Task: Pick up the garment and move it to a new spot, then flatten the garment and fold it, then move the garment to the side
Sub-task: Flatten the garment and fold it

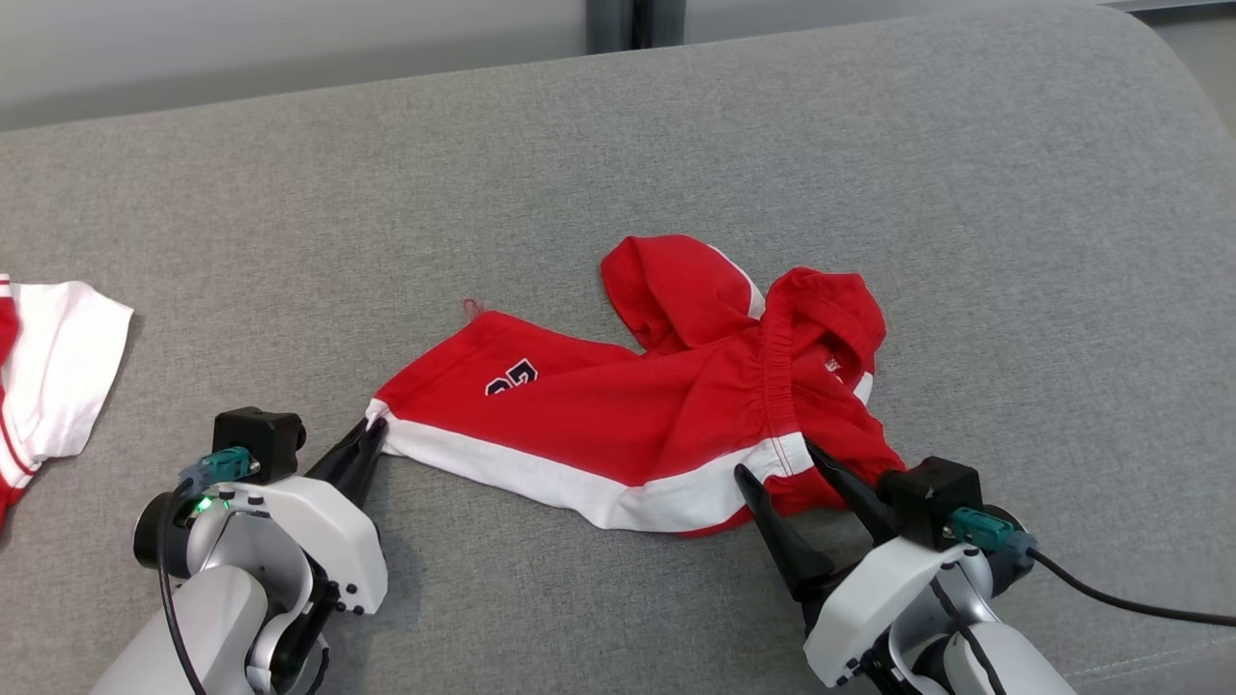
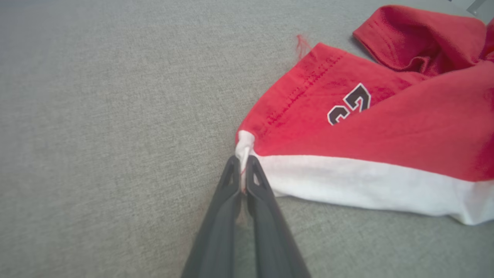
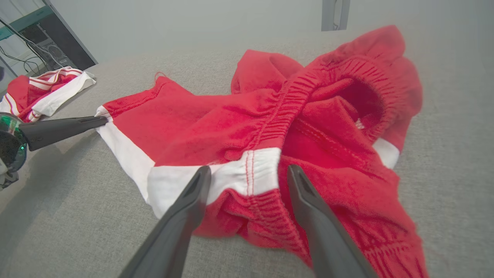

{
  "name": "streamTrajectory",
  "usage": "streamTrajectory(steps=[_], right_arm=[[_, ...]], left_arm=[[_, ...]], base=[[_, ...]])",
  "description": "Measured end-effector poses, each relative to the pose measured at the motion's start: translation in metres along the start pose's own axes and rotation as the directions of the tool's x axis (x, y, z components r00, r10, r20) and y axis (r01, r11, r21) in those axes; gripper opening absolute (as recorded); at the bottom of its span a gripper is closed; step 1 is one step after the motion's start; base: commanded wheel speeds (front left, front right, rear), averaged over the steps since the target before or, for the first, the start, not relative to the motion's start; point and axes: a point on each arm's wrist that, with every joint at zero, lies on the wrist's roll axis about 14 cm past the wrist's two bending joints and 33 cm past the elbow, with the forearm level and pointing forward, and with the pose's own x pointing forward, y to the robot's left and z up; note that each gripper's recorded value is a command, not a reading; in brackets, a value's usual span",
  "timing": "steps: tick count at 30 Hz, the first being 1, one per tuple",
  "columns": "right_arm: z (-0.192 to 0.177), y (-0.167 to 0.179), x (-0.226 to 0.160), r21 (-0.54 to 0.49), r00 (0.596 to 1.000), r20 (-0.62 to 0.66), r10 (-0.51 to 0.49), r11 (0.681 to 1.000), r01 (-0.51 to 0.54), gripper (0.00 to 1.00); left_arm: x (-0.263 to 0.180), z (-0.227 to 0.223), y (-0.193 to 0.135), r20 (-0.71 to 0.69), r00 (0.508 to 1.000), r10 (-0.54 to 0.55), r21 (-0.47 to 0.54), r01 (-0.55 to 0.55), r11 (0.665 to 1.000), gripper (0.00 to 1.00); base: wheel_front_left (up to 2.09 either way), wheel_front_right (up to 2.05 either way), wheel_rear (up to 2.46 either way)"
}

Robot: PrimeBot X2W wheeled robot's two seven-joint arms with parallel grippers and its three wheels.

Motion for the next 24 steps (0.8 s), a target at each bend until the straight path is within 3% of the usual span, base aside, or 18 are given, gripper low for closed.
streamTrajectory(steps=[2, 4, 5, 10, 15, 21, 24], right_arm=[[-0.002, 0.003, 0.004, 0.007, 1.000, -0.008, 0.015, 1.000, -0.015, 1.00], [0.000, 0.006, 0.007, 0.012, 1.000, 0.004, 0.028, 1.000, -0.028, 0.40], [0.003, 0.007, 0.008, 0.015, 0.999, 0.015, 0.033, 0.999, -0.034, 0.00], [0.017, 0.013, 0.009, 0.041, 0.996, 0.069, 0.057, 0.997, -0.060, 0.00], [0.063, 0.015, 0.005, 0.042, 0.973, 0.216, 0.083, 0.995, -0.094, 0.00], [0.137, 0.014, -0.012, 0.027, 0.899, 0.423, 0.110, 0.991, -0.134, 0.00], [0.172, 0.011, -0.026, 0.010, 0.851, 0.512, 0.116, 0.990, -0.142, 0.00]], left_arm=[[0.000, 0.004, 0.001, 0.019, 1.000, 0.005, -0.003, -0.005, 1.000, 0.00], [-0.001, 0.005, 0.005, 0.027, 0.999, 0.021, -0.002, -0.021, 1.000, 0.00], [-0.002, 0.008, 0.008, 0.040, 0.999, 0.029, -0.010, -0.029, 1.000, 0.00], [-0.006, 0.028, 0.016, 0.114, 0.992, 0.060, -0.039, -0.056, 0.998, 0.00], [-0.017, 0.074, 0.019, 0.266, 0.960, 0.082, -0.054, -0.070, 0.996, 0.00], [-0.050, 0.150, 0.008, 0.500, 0.863, 0.068, -0.058, -0.044, 0.997, 0.00], [-0.078, 0.189, 0.004, 0.621, 0.780, 0.075, -0.055, -0.052, 0.997, 0.00]], base=[[0.00, 0.00, 0.00], [0.00, 0.00, 0.00], [0.00, 0.00, 0.00], [0.00, 0.00, 0.00], [0.00, 0.00, 0.00], [0.00, 0.00, 0.00], [0.00, 0.00, 0.00]])
